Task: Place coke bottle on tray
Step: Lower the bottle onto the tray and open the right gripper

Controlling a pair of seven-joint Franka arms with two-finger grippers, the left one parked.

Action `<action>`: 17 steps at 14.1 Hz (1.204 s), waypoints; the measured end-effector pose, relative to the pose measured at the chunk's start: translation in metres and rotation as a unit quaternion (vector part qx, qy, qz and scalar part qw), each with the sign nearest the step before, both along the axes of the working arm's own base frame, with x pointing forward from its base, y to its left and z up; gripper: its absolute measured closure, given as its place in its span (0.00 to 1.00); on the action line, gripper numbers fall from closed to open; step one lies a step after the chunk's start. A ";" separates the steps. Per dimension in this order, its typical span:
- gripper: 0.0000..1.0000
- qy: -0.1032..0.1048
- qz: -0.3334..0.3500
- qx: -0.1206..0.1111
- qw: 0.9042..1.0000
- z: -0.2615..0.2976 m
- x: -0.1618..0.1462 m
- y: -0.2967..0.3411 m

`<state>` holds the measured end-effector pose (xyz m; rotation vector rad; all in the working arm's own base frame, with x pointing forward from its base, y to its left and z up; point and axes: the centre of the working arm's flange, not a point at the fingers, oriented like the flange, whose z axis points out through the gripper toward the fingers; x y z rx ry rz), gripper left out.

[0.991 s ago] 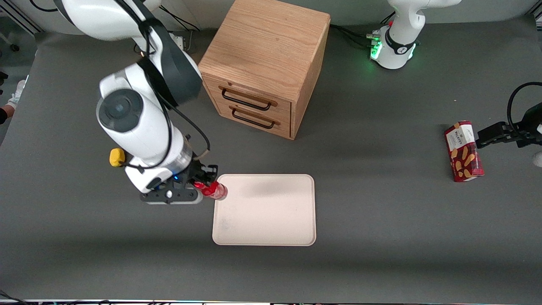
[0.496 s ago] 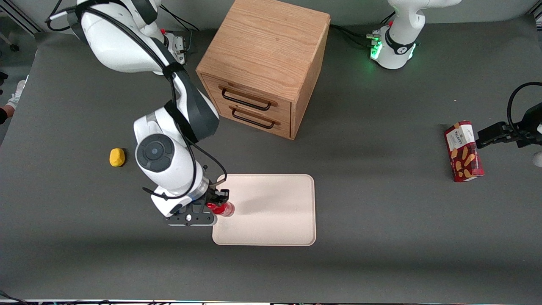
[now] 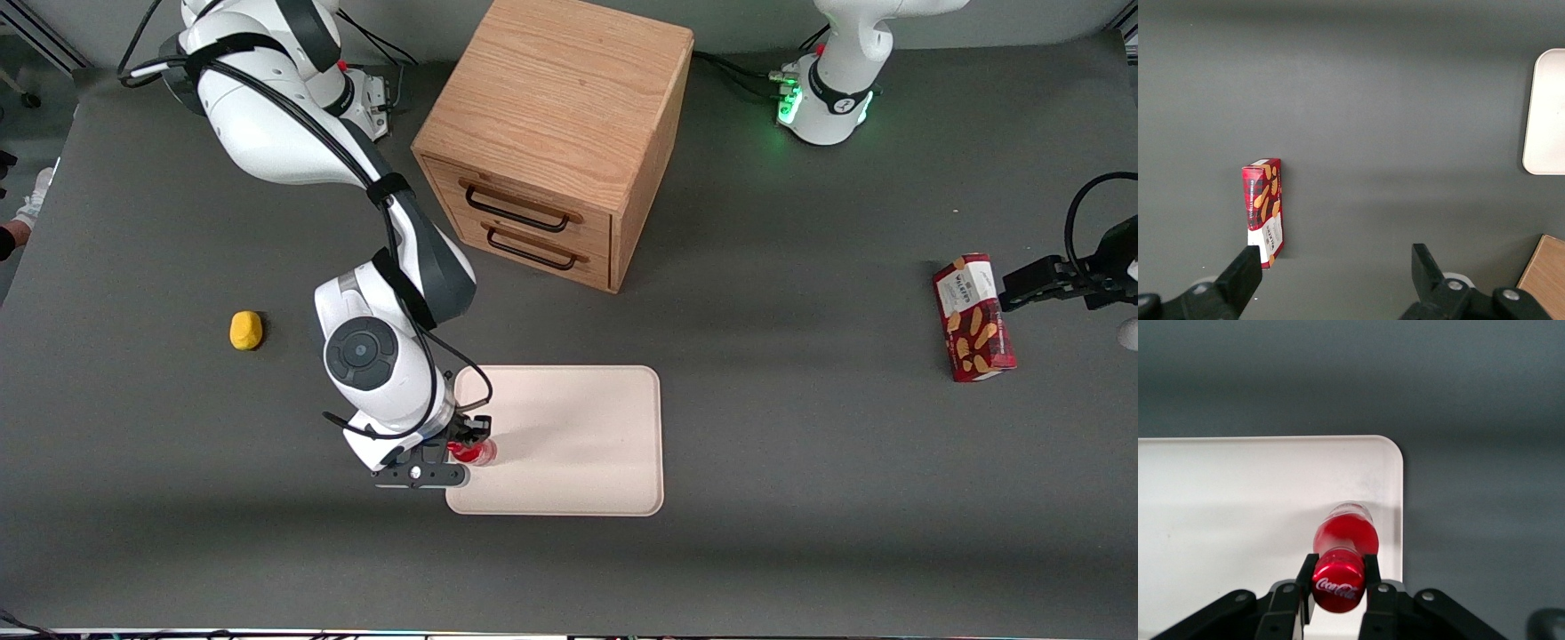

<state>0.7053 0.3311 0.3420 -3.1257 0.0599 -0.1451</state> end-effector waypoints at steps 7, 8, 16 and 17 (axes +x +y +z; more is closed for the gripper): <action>0.69 0.003 -0.003 -0.001 1.000 -0.009 -0.002 0.000; 0.65 0.003 -0.005 -0.001 1.000 -0.010 -0.002 0.000; 0.00 -0.004 -0.016 0.004 1.000 -0.007 0.000 0.000; 0.00 -0.005 -0.019 0.005 1.000 -0.004 0.000 0.000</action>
